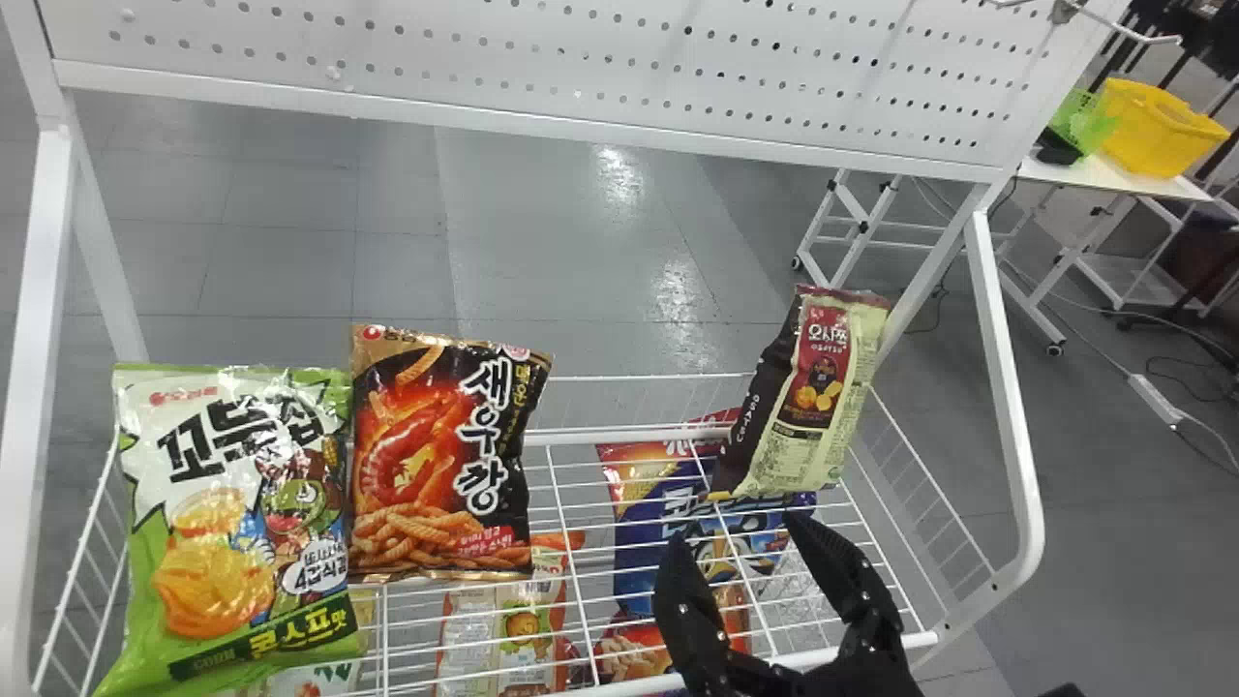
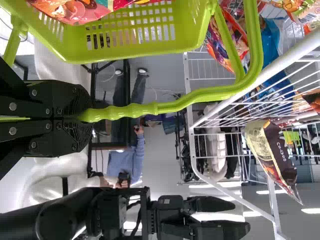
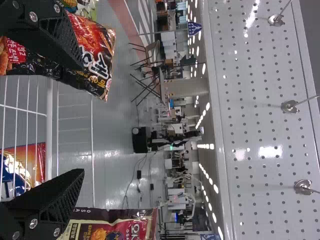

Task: Hold basket handle with left hand then pick Jagalchi snack with right hand and place into basket

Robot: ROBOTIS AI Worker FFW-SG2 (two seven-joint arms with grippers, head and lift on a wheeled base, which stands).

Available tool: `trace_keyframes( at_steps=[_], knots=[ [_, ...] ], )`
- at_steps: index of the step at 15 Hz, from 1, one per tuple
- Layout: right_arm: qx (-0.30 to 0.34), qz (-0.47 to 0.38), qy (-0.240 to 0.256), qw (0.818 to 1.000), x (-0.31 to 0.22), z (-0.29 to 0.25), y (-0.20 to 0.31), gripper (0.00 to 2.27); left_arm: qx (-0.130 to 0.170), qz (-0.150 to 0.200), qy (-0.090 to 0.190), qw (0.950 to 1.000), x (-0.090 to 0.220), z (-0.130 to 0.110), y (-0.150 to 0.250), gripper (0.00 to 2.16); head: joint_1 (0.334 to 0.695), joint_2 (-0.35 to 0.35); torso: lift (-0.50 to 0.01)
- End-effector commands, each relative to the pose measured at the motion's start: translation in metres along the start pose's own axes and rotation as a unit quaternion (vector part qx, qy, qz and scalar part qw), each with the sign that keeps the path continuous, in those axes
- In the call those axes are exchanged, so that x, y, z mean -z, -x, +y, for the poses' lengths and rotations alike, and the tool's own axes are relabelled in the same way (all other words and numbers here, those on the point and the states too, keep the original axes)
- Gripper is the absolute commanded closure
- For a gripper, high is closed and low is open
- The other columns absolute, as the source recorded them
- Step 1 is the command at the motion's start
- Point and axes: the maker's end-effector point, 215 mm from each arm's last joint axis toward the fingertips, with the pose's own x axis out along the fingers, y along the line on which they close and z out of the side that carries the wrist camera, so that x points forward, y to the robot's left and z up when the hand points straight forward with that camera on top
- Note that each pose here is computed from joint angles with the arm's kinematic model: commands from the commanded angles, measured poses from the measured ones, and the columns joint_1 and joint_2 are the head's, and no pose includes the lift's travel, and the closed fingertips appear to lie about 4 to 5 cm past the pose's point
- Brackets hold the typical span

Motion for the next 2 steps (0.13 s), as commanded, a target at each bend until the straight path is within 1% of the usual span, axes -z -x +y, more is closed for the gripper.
trace_keyframes(
  at_steps=[1,2],
  knots=[
    [0.001,0.001,0.000,1.000,0.0010,-0.0007,0.0000,0.08,-0.003,0.000,0.000,1.0000,0.0002,0.0010,0.0000,1.43,0.695,-0.350,-0.010],
    [0.000,0.000,-0.001,1.000,0.0004,0.0002,-0.0001,0.08,-0.003,0.000,0.000,1.0000,0.0002,0.0013,0.0000,1.43,0.695,-0.350,-0.010]
  ],
)
